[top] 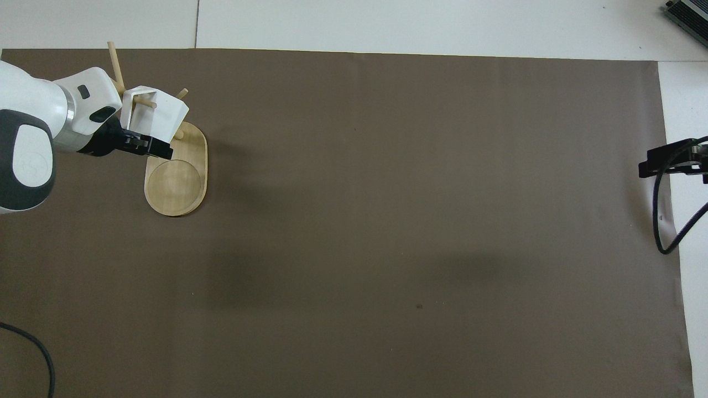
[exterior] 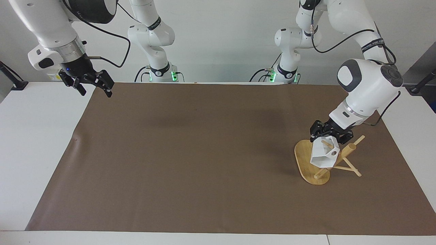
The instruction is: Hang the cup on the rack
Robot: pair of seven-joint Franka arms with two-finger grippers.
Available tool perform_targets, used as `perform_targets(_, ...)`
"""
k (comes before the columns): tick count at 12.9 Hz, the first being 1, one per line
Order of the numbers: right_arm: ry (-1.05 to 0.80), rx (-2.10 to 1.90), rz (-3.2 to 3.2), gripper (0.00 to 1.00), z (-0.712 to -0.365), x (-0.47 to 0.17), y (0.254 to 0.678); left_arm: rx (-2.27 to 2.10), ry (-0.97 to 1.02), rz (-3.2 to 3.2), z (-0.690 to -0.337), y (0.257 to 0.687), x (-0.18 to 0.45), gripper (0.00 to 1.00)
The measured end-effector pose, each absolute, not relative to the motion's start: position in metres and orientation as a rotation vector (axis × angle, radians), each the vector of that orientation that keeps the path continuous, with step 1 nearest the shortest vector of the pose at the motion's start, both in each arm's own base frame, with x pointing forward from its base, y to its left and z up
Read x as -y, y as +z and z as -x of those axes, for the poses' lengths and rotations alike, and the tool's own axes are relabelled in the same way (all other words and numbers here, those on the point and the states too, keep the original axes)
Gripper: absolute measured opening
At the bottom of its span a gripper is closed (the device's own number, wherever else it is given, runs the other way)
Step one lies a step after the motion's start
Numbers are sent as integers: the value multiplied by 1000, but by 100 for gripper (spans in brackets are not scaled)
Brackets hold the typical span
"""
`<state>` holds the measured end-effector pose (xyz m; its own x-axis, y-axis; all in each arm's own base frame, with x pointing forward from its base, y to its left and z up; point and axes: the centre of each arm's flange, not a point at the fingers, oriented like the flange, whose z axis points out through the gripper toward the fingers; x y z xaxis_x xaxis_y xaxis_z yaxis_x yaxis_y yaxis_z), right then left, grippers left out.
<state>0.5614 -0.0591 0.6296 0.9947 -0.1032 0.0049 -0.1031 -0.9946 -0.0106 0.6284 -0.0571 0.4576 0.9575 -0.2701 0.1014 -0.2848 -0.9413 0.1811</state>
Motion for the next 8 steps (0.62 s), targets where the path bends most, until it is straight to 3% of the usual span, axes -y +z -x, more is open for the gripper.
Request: perform_targets(8,-34,-158,3128,100,-560,59,637,414,102,-2913,-628,460,55,69)
